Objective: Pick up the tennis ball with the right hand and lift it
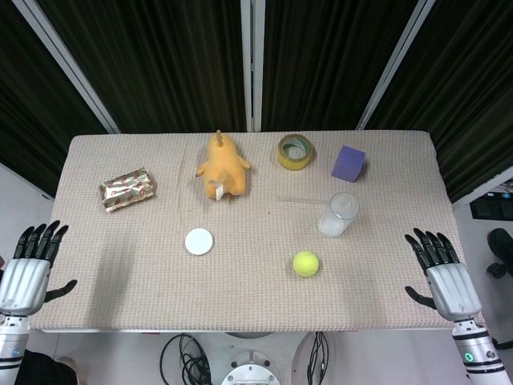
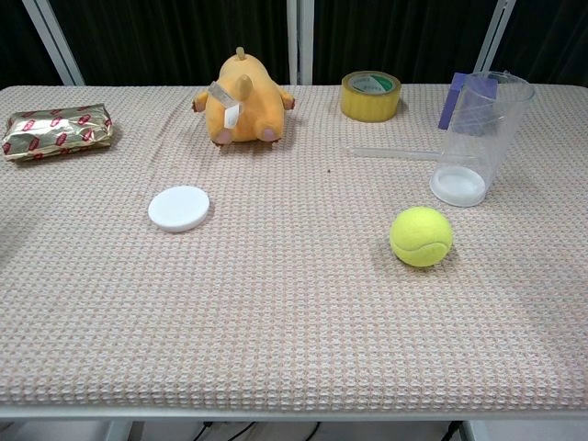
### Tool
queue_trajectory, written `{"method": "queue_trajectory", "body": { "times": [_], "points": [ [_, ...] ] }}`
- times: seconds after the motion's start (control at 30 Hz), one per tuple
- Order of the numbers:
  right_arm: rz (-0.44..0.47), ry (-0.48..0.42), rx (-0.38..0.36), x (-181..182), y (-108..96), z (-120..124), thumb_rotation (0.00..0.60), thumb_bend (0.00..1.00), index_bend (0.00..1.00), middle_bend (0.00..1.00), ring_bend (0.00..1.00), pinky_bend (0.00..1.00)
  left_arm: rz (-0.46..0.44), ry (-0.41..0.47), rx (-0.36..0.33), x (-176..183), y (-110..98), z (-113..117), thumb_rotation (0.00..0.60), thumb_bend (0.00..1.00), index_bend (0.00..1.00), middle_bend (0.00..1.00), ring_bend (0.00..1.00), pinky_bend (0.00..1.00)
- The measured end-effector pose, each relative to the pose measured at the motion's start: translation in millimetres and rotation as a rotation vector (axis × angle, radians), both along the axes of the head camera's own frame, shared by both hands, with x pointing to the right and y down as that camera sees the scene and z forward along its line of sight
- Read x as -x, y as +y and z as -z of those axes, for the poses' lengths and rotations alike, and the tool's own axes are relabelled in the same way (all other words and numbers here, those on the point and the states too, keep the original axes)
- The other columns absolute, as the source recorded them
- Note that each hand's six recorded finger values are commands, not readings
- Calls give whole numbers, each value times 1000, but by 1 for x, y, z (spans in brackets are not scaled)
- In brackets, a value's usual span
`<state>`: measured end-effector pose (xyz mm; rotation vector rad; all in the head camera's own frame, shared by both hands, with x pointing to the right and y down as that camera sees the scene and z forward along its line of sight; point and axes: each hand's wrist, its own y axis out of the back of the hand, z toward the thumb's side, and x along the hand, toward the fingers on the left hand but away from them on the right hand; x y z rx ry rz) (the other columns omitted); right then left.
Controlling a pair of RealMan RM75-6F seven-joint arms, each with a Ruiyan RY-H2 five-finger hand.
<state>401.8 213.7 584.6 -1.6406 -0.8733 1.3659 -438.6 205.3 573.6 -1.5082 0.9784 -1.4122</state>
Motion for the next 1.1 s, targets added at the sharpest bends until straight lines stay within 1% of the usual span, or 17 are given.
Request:
{"method": "queue_trajectory", "body": {
  "times": [0.3,0.43,0.57,0.67,0.73,0.83,1.1],
  "points": [
    [227,8,81,65,-1,-17,600,99,0,0,0,0,-18,21,2,-5,5,1,600,83,17,0,0,0],
    [301,21,132,91,-6,-37,600,123,0,0,0,0,-13,23,-2,-4,8,3,600,82,17,0,0,0],
    [335,11,194,116,-11,-62,600,128,0,0,0,0,-12,19,0,-2,10,5,600,83,18,0,0,0],
    [350,-10,223,135,-15,-77,600,131,0,0,0,6,-14,11,4,-1,10,4,600,82,17,0,0,0],
    [362,-30,228,147,-18,-84,600,135,0,0,0,35,-15,6,7,-1,10,4,600,83,17,0,0,0],
    [380,-51,244,161,-21,-94,600,139,0,0,0,103,-21,-1,7,-3,9,3,600,83,18,0,0,0],
    [395,-24,280,173,-24,-113,600,172,0,0,0,259,-10,8,-7,-3,7,6,600,82,18,0,0,0]
  ]
}}
